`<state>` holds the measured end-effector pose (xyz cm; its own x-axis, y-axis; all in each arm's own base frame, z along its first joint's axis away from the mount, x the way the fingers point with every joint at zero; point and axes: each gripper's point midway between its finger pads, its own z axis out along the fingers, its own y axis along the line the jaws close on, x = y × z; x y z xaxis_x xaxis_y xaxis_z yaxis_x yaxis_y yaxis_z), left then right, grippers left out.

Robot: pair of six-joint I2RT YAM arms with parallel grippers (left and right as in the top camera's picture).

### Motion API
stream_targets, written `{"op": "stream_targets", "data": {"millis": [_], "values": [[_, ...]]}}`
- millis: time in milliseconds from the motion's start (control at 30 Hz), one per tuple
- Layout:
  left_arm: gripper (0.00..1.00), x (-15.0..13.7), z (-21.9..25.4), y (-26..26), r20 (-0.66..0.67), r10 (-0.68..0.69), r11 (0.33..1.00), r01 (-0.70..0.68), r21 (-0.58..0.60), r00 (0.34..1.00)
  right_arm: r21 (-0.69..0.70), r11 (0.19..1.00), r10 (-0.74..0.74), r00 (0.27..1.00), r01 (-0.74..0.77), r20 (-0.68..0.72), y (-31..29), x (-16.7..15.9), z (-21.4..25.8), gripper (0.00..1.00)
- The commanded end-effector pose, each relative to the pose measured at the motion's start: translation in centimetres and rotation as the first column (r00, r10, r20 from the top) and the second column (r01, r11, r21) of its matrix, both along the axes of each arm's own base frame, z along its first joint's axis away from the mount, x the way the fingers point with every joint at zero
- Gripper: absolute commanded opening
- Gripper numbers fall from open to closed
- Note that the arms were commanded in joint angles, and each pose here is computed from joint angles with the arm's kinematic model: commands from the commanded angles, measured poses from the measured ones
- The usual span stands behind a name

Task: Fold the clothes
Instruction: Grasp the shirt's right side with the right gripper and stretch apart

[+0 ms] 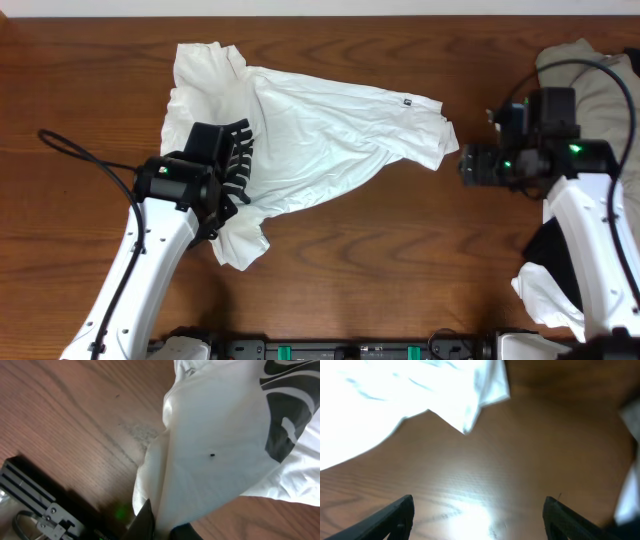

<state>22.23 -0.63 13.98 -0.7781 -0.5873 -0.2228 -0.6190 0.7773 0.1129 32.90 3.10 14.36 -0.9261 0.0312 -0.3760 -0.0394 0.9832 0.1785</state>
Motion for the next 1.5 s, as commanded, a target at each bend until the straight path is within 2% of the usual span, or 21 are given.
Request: {"op": "stream_targets", "data": {"millis": [0, 367, 500, 567, 633, 667, 700, 833, 933, 1033, 1200, 1300, 1467], "values": [[0.09, 0.1, 0.2, 0.6, 0.008, -0.014, 1.000, 0.014, 0.028, 1.000, 0.036, 0.992, 0.124, 0.991, -0.123, -0.045, 2.7, 0.5, -2.8, 0.82], [0.10, 0.6, 0.2, 0.5, 0.027, -0.018, 1.000, 0.017, 0.024, 0.999, 0.040, 0.978, 0.205, 0.976, -0.202, -0.070, 6.7, 5.4, -11.9, 0.79], [0.11, 0.6, 0.3, 0.4, 0.029, -0.018, 1.000, 0.017, 0.024, 0.999, 0.043, 0.981, 0.193, 0.979, -0.191, -0.065, 6.9, 6.4, -13.8, 0.73], [0.11, 0.7, 0.3, 0.4, 0.030, -0.018, 1.000, 0.017, 0.024, 0.999, 0.046, 0.984, 0.177, 0.982, -0.174, -0.072, 6.9, 6.6, -14.5, 0.55], [0.10, 0.7, 0.3, 0.4, 0.031, -0.018, 1.000, 0.017, 0.024, 0.999, 0.051, 0.986, 0.166, 0.983, -0.162, -0.083, 6.9, 6.5, -14.8, 0.15], [0.10, 0.7, 0.3, 0.4, 0.031, -0.018, 1.000, 0.017, 0.024, 0.999, 0.054, 0.987, 0.155, 0.983, -0.151, -0.095, 6.9, 6.3, -14.7, 0.04], [0.11, 0.7, 0.3, 0.4, 0.031, -0.018, 1.000, 0.017, 0.024, 0.999, 0.057, 0.988, 0.146, 0.984, -0.140, -0.107, 6.8, 6.0, -14.4, 0.01], [0.11, 0.9, 0.3, 0.6, 0.037, -0.025, 0.999, 0.024, 0.037, 0.999, 0.056, 0.989, 0.144, 0.981, -0.138, -0.130, 6.6, 4.4, -11.7, 0.01], [0.10, 1.3, 0.9, 2.2, 0.059, -0.032, 0.991, 0.024, 0.135, 0.998, 0.043, 0.990, 0.139, 0.987, -0.136, -0.078, 6.2, 3.4, -7.3, 0.01], [0.11, 1.7, 1.4, 3.1, 0.081, -0.029, 0.981, 0.013, 0.194, 0.996, 0.014, 0.993, 0.116, 0.991, -0.117, 0.070, 5.4, 3.3, -1.6, 0.02], [0.11, 2.7, 1.6, 3.1, 0.126, -0.028, 0.981, 0.003, 0.194, 0.992, -0.071, 0.989, -0.102, 0.949, 0.128, 0.298, 0.0, 4.0, 5.5, 0.06], [0.11, 3.6, 1.8, 2.9, 0.165, -0.027, 0.983, -0.004, 0.185, 0.986, -0.069, 0.974, -0.187, 0.935, 0.217, 0.300, -3.0, 4.5, 5.3, 0.06], [0.11, 5.5, 2.2, 2.5, 0.249, -0.023, 0.986, -0.020, 0.167, 0.968, -0.083, 0.937, -0.314, 0.923, 0.339, 0.221, -7.5, 6.4, 0.8, 0.09]]}}
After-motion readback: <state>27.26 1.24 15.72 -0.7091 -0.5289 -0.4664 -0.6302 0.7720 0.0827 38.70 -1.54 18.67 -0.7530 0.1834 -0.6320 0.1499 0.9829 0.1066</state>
